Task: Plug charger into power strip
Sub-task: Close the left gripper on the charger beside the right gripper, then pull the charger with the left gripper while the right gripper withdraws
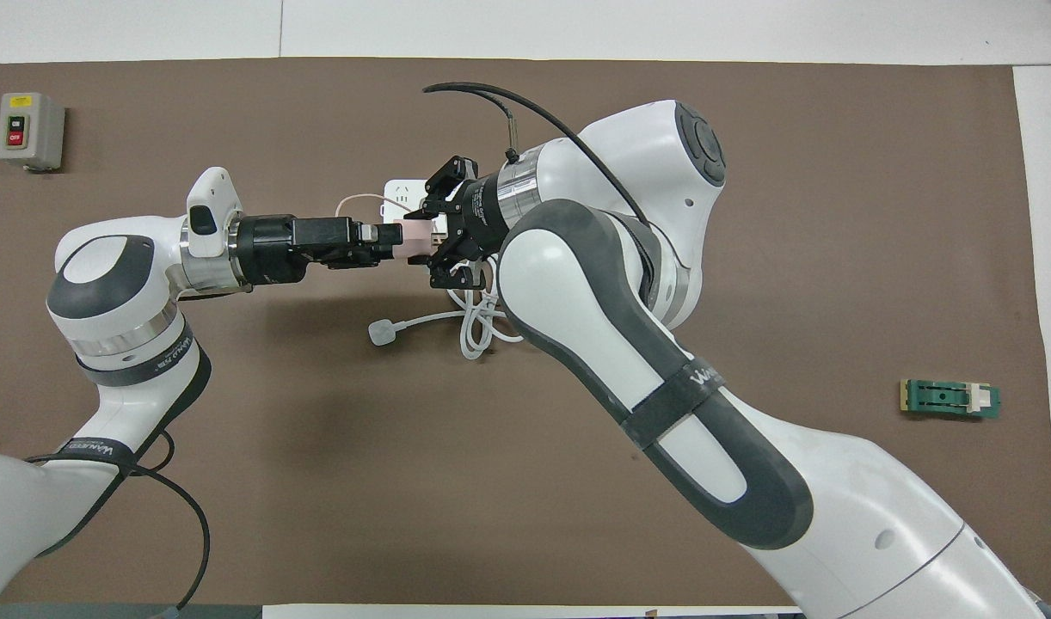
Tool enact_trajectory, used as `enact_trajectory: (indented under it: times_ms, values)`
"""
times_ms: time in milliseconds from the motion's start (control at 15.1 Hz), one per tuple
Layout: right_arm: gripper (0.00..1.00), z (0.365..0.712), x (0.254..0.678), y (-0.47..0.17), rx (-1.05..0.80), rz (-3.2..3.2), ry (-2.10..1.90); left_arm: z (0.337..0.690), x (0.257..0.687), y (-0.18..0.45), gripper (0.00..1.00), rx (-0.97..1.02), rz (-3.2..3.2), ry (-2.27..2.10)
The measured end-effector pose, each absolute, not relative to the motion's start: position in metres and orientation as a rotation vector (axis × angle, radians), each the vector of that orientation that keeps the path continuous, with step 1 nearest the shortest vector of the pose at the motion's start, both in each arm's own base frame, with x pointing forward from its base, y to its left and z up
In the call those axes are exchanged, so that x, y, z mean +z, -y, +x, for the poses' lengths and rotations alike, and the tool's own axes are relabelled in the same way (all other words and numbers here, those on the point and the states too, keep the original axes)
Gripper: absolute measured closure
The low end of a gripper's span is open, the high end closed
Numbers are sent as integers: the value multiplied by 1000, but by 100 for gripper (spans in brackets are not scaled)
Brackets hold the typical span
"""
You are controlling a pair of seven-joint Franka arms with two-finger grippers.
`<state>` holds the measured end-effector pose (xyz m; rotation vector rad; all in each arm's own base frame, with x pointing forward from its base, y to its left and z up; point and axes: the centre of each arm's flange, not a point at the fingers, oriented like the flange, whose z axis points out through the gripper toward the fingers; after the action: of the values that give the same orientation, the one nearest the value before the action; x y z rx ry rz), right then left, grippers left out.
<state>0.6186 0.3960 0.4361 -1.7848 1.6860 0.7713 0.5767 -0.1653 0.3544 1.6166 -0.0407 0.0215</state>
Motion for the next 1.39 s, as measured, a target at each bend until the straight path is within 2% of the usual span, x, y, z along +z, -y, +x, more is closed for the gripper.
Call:
enact_trajectory:
  times_ms: [66,132,199,265,397,463,728,794,1059,1125,1390]
  values:
    - [50,619,436,-396,771,-1785,-1686,577,354,165,23,22,1617,40]
    - [50,619,436,-396,771,-1785,-1686,577,354,165,36,22,1617,40]
    - [50,619,436,-396,771,-1785,-1686,577,354,165,36,21,1618,40]
    - [50,619,436,-396,771,-1785,-1686,577,354,166,42,21,1618,39]
    - [50,619,439,-396,768,-1783,-1681,577,351,164,67,24,1628,31]
    - [50,619,439,-396,769,-1784,-1681,577,351,164,71,23,1630,32]
    - [50,618,435,-399,776,-1790,-1683,578,353,161,71,11,1668,61]
    - [44,618,435,-399,777,-1791,-1683,579,354,160,71,6,1690,84]
    - [6,619,436,-398,773,-1786,-1684,591,372,148,71,13,1813,196]
    - [0,621,437,-395,770,-1783,-1686,596,379,142,71,12,1864,237]
    - [0,644,451,-356,732,-1724,-1713,618,420,121,71,35,2133,470]
